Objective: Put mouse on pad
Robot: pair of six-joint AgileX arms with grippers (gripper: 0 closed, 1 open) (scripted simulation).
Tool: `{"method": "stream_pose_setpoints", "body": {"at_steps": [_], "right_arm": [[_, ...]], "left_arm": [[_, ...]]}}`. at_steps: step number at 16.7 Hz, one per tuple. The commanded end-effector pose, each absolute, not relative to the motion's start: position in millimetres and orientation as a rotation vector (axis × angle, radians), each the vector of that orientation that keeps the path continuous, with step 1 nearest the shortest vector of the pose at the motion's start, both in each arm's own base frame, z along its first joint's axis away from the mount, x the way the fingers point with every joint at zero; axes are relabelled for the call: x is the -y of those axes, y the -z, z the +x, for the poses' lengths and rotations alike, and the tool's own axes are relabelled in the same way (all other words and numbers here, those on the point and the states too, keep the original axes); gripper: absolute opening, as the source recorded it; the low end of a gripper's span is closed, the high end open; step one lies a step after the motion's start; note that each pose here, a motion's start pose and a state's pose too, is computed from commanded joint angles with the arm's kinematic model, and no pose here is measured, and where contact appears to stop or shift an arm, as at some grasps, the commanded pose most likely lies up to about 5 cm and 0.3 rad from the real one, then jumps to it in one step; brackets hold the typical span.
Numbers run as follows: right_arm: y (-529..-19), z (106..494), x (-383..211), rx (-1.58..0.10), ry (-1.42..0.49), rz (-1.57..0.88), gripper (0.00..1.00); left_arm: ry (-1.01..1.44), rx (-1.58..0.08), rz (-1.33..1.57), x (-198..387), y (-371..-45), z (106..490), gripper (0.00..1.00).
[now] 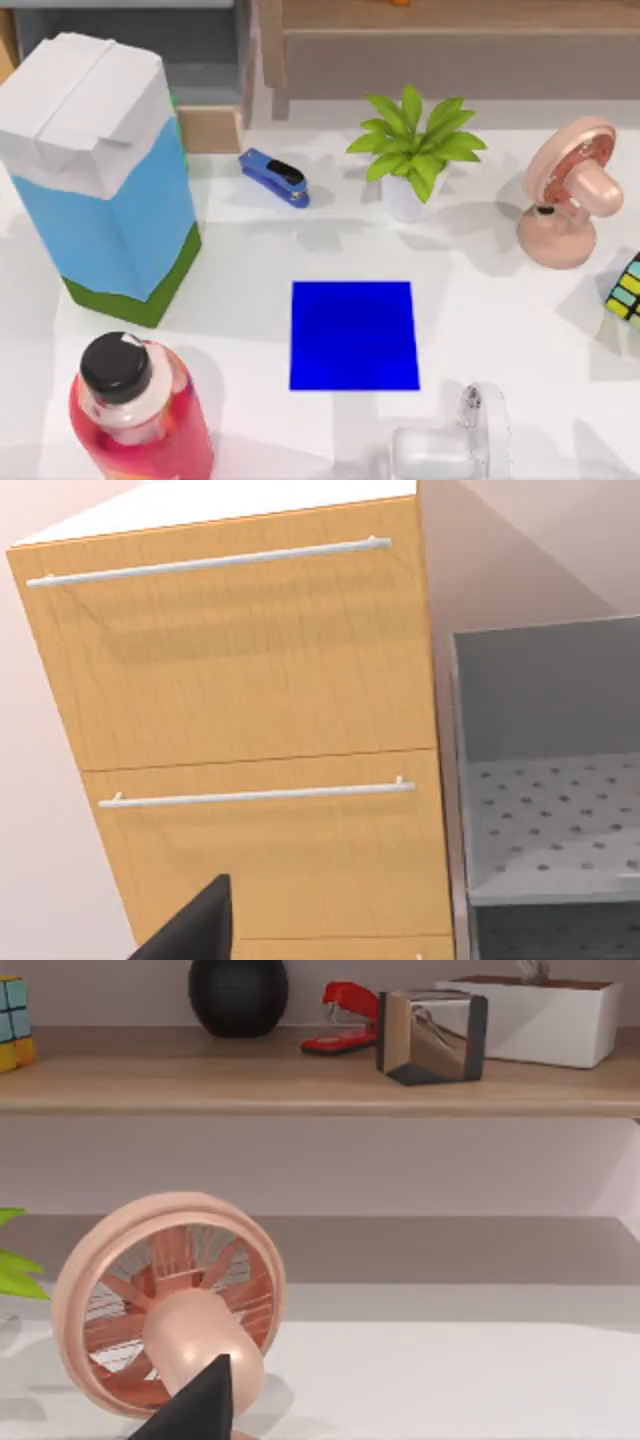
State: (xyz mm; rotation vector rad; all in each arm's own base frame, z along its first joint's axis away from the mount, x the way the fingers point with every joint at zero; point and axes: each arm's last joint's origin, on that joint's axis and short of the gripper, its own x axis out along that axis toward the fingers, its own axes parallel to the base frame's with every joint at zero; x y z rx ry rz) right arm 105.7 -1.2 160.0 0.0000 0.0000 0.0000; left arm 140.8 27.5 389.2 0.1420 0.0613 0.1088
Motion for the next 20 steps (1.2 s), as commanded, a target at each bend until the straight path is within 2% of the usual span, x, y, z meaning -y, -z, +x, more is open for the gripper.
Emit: {"method": "stream_pose_setpoints", "body": {"at_steps": [3,5,8,11,16,20], "right_arm": [[-160.0,105.7,1.2,0.000,0.000,0.000,1.00],[-160.0,105.7,1.2,0.000,0.000,0.000,1.00],[-160.0,105.7,1.2,0.000,0.000,0.000,1.00],[-160.0,105.7,1.2,0.000,0.000,0.000,1.00],[-160.0,105.7,1.2,0.000,0.000,0.000,1.00],[-160.0,105.7,1.2,0.000,0.000,0.000,1.00]], "left_arm": [[-0.114,-0.290,0.142,-47.9,-410.7,204.8,1.00],[-0.108,-0.482,0.128,-64.4,-404.5,256.7,1.00],[-0.091,-0.787,0.092,-88.7,-367.9,332.7,1.00],[-0.070,-1.077,0.044,-108.0,-310.9,393.6,1.00],[-0.061,-1.447,-0.039,-123.4,-222.4,445.1,1.00],[-0.071,-1.570,-0.076,-126.3,-193.3,455.0,1.00]]}}
